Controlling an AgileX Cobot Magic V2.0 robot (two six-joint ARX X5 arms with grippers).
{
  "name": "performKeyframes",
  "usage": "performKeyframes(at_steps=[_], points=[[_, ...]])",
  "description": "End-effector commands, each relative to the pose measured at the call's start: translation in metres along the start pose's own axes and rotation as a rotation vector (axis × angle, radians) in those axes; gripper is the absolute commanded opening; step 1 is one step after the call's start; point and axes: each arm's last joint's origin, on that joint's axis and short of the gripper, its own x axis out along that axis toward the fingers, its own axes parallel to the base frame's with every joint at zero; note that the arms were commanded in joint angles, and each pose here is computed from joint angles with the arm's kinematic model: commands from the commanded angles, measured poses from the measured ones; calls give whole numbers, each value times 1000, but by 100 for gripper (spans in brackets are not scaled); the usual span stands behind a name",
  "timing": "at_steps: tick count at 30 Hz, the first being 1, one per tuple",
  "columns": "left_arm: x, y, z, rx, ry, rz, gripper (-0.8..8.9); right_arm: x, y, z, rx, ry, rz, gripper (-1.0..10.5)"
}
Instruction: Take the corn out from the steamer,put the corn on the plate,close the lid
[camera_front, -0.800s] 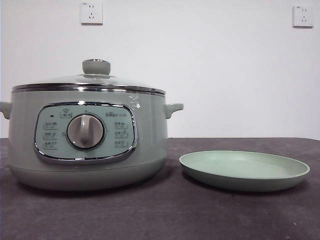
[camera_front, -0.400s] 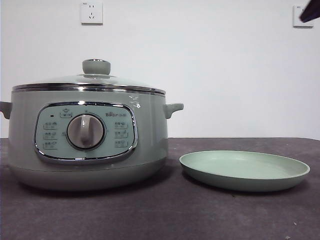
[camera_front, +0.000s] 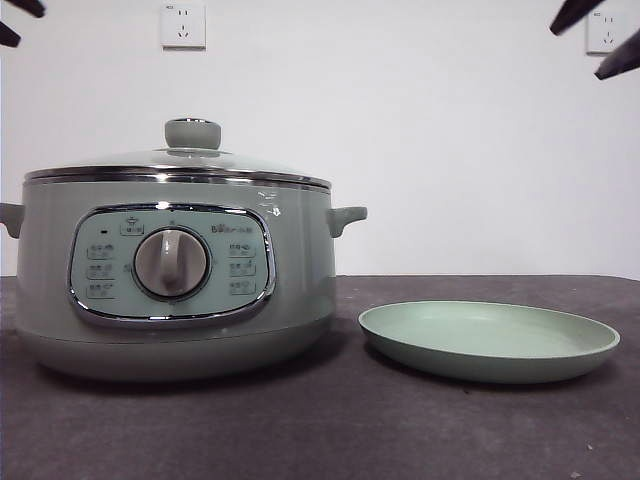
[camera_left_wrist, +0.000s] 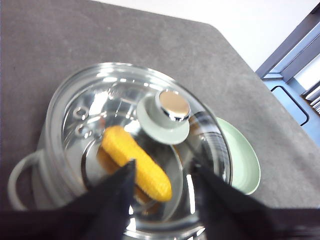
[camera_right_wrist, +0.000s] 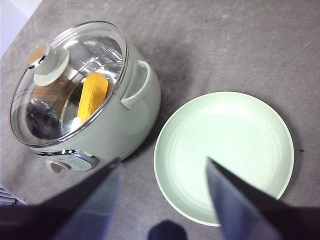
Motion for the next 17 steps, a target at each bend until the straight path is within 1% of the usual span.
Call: performKeyframes(at_steps=[1, 7, 17], points=[[7, -1, 5, 30, -11, -19, 409, 0, 0, 1, -7, -6, 1, 412], [31, -9, 19, 72, 28, 22, 409, 0, 0, 1, 9, -9, 0, 410], [89, -33, 47, 224, 119, 84, 407, 0, 0, 1, 10, -9, 0, 410]])
